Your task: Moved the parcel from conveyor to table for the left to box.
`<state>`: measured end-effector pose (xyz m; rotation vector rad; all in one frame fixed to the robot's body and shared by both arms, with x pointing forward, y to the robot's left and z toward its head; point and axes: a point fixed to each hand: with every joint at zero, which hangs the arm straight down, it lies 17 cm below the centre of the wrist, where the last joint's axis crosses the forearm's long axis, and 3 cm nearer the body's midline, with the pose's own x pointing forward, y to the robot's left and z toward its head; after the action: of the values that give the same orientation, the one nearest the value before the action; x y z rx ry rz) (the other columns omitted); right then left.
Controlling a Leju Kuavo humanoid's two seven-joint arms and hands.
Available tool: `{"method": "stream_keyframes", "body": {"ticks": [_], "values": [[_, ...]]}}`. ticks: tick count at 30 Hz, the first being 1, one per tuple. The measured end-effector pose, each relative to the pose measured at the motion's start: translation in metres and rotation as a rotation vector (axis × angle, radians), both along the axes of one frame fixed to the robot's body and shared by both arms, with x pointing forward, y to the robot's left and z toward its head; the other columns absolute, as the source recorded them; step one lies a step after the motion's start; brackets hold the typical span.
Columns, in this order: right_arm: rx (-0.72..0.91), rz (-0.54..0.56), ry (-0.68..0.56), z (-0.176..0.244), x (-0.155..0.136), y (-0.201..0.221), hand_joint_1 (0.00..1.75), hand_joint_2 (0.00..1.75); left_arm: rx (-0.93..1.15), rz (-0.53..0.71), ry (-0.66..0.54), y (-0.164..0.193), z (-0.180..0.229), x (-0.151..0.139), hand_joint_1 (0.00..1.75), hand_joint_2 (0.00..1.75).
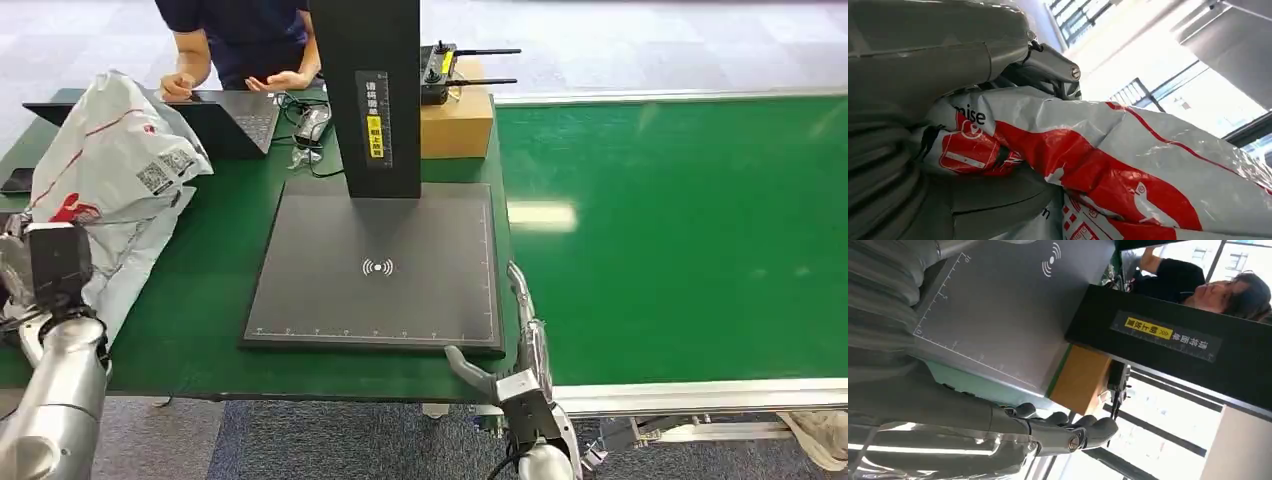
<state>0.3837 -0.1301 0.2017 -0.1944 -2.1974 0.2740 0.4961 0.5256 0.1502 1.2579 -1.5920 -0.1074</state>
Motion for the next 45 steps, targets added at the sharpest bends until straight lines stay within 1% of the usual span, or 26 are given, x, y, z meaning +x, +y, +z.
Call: {"method": "stream_keyframes", "body": {"ticks": [3, 10, 19, 20, 21, 22, 23, 27, 33, 38, 45], "values": [[-0.003, -0.006, 0.007, -0.001, 0.000, -0.001, 0.00, 1.75, 0.073, 0.051, 0.054, 0.016, -0.001, -0.006, 1.75, 1.75], [-0.009, -0.018, 0.007, -0.002, 0.000, -0.002, 0.00, 1.75, 0.033, 0.209, 0.077, 0.063, -0.004, -0.029, 1.75, 1.75], [-0.012, -0.019, 0.005, -0.002, -0.001, -0.002, 0.00, 1.75, -0.002, 0.321, 0.115, 0.093, -0.017, -0.052, 1.75, 1.75], [-0.012, -0.019, 0.005, -0.002, -0.001, -0.002, 0.00, 1.75, -0.012, 0.334, 0.118, 0.096, -0.019, -0.055, 1.59, 1.75], [-0.012, -0.019, 0.005, -0.002, -0.001, -0.002, 0.00, 1.75, -0.020, 0.345, 0.123, 0.099, -0.020, -0.056, 0.63, 1.75], [-0.012, -0.019, 0.006, -0.002, -0.001, -0.002, 0.00, 1.75, -0.025, 0.352, 0.127, 0.100, -0.022, -0.057, 0.03, 1.75], [-0.012, -0.020, 0.006, -0.003, -0.001, -0.002, 0.00, 1.75, -0.028, 0.358, 0.131, 0.102, -0.022, -0.058, 0.00, 1.75], [-0.012, -0.023, 0.010, -0.004, -0.002, -0.002, 0.00, 1.75, -0.032, 0.371, 0.157, 0.103, -0.023, -0.054, 0.00, 1.75], [-0.011, -0.021, 0.016, -0.005, -0.003, -0.002, 0.00, 1.75, -0.039, 0.362, 0.154, 0.098, -0.020, -0.047, 0.00, 1.75], [-0.012, -0.021, 0.018, -0.006, -0.003, -0.002, 0.00, 1.75, -0.040, 0.323, 0.117, 0.088, -0.019, -0.043, 0.00, 1.75], [-0.012, -0.026, 0.022, -0.007, -0.004, -0.003, 0.00, 1.75, -0.097, 0.255, -0.012, 0.064, -0.011, -0.034, 0.00, 1.75]]}}
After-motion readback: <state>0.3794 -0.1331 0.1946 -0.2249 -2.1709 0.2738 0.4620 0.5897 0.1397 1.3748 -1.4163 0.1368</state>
